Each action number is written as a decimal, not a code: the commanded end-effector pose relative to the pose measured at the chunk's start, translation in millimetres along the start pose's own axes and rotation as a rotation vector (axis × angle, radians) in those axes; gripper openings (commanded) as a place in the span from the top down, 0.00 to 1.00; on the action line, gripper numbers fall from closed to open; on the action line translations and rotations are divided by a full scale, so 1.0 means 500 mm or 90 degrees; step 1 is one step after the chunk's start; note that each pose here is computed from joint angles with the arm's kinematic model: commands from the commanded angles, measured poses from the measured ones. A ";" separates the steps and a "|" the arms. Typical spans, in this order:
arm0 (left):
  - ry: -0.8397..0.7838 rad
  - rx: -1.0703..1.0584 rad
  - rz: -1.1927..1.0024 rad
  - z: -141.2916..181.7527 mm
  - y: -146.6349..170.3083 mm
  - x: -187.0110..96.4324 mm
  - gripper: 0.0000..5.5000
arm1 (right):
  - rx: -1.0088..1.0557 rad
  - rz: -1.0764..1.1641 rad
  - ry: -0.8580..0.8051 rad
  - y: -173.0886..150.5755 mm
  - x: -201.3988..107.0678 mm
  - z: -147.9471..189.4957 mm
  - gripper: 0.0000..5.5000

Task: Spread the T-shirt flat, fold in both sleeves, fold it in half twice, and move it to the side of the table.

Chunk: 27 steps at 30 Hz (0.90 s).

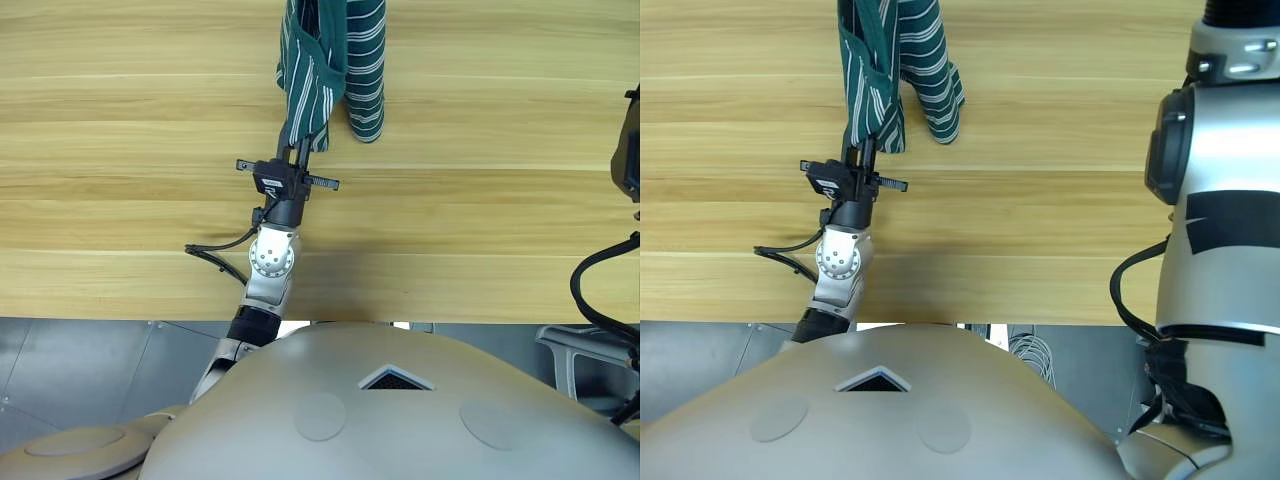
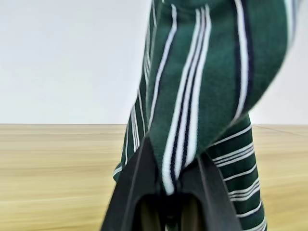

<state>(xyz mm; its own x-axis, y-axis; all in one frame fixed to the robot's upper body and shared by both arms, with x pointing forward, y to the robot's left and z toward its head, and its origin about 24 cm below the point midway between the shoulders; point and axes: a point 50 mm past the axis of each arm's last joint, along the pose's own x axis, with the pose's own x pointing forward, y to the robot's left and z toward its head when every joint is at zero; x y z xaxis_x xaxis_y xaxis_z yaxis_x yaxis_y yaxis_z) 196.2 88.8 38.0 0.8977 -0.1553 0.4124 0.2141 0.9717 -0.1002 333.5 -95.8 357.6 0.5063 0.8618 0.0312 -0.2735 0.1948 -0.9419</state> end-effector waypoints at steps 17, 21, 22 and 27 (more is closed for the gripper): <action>-0.117 0.305 -0.217 0.492 0.285 0.301 1.00 | 0.281 -0.031 -0.073 -0.016 -0.199 -0.116 1.00; -0.100 0.341 -0.252 0.616 0.251 0.229 1.00 | 0.273 -0.065 -0.133 -0.047 -0.322 -0.026 1.00; -0.081 0.335 -0.252 0.631 0.249 0.223 1.00 | 0.284 -0.064 -0.126 -0.044 -0.336 -0.019 1.00; 0.166 0.183 -0.256 0.509 0.298 0.318 1.00 | 0.438 -0.109 0.004 -0.018 -0.312 -0.140 1.00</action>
<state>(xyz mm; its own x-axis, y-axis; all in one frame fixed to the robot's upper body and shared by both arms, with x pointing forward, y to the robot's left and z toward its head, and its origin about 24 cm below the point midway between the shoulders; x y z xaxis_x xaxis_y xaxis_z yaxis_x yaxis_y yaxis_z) 234.1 252.9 347.8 0.8023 -0.5264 0.2814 0.3995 0.8238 0.4021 280.7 -264.3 360.8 0.5008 0.8401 0.2083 -0.6122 0.5139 -0.6009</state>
